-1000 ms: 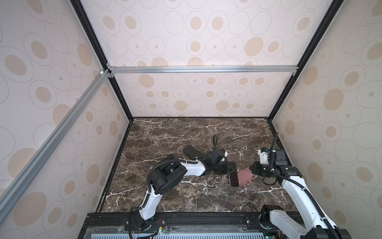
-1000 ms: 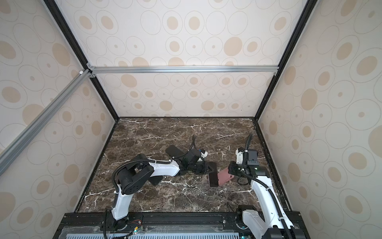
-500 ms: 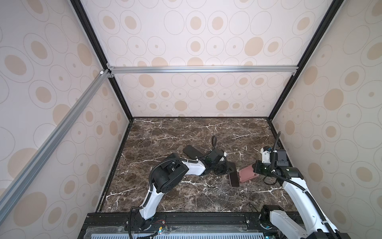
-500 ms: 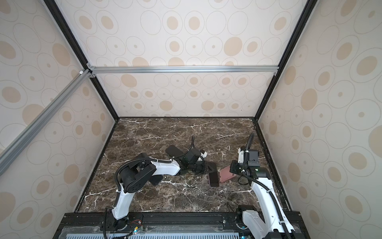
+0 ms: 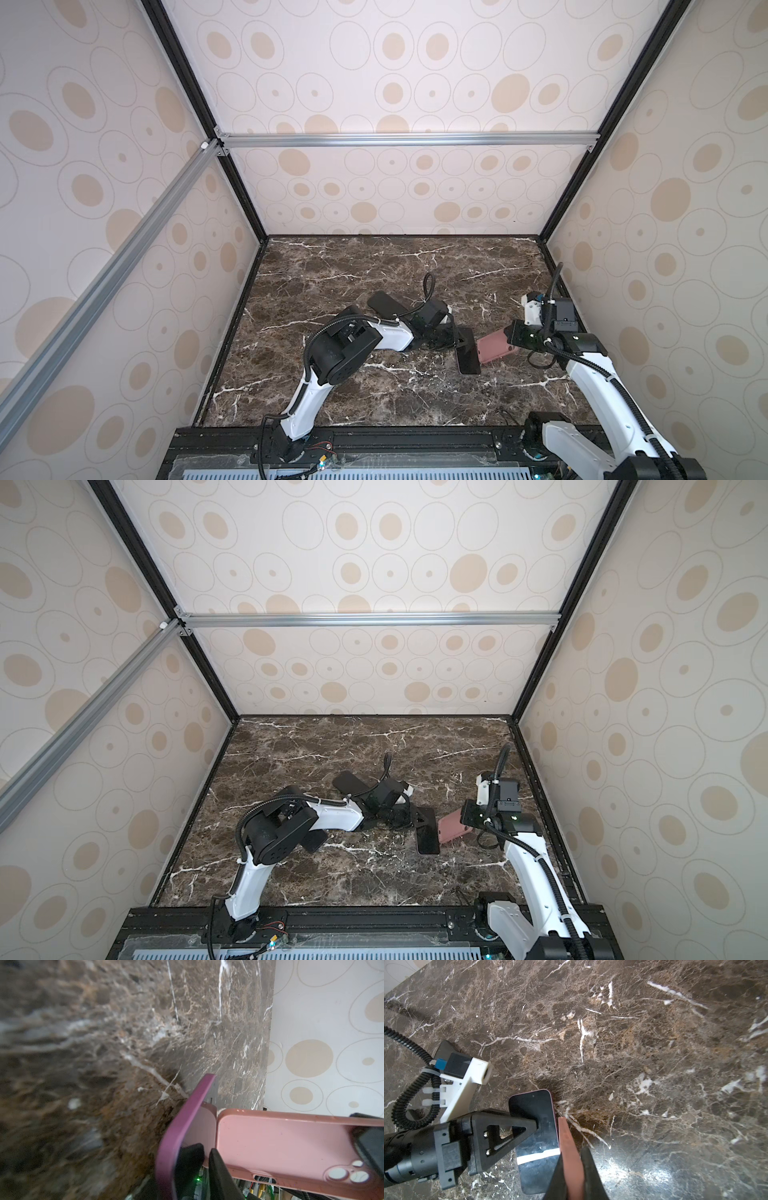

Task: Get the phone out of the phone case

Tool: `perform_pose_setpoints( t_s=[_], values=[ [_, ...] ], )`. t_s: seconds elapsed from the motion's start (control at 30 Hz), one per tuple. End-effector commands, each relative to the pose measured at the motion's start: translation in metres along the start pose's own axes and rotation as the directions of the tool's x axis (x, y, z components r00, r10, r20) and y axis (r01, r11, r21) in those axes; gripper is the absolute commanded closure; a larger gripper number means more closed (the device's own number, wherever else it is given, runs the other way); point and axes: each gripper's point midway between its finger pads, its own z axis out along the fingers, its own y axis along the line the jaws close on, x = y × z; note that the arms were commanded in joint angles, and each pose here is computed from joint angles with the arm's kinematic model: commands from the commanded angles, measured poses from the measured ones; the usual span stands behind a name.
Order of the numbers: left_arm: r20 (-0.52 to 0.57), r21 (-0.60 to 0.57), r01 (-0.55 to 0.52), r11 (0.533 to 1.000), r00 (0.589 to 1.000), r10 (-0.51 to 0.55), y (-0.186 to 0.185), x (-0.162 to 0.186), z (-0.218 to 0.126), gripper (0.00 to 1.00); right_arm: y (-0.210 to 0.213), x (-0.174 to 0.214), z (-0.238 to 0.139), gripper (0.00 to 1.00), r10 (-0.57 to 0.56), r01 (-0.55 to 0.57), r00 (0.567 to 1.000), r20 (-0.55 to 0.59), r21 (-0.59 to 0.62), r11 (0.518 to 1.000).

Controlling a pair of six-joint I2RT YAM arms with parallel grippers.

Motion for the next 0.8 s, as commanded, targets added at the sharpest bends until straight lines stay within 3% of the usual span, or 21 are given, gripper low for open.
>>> perform_pose_setpoints(
  t_s=[0.0,0.37,0.63,0.77],
  values=[
    [0.027,-0.007,0.012,1.000,1.000,-0.011,0.001,-0.007,-0.005,0.64,-0.001,0.004,0.005,1.00,-0.004,0.004,1.000,-0.015,-0.007,1.000],
    [0.073,-0.104,0.048,0.993,0.997,-0.041,0.027,-0.001,-0.021,0.54,0.000,0.003,0.010,1.00,-0.014,0.013,0.999,-0.047,-0.011,1.000],
    [0.109,-0.159,0.017,0.987,0.994,0.000,0.030,-0.004,-0.038,0.51,0.003,-0.015,-0.015,1.00,-0.039,0.038,0.998,0.051,0.015,0.999],
    [0.137,-0.206,-0.037,0.978,0.988,0.066,0.029,-0.010,-0.052,0.50,0.016,-0.017,-0.027,1.00,-0.055,0.057,0.996,0.064,-0.041,0.998]
  ],
)
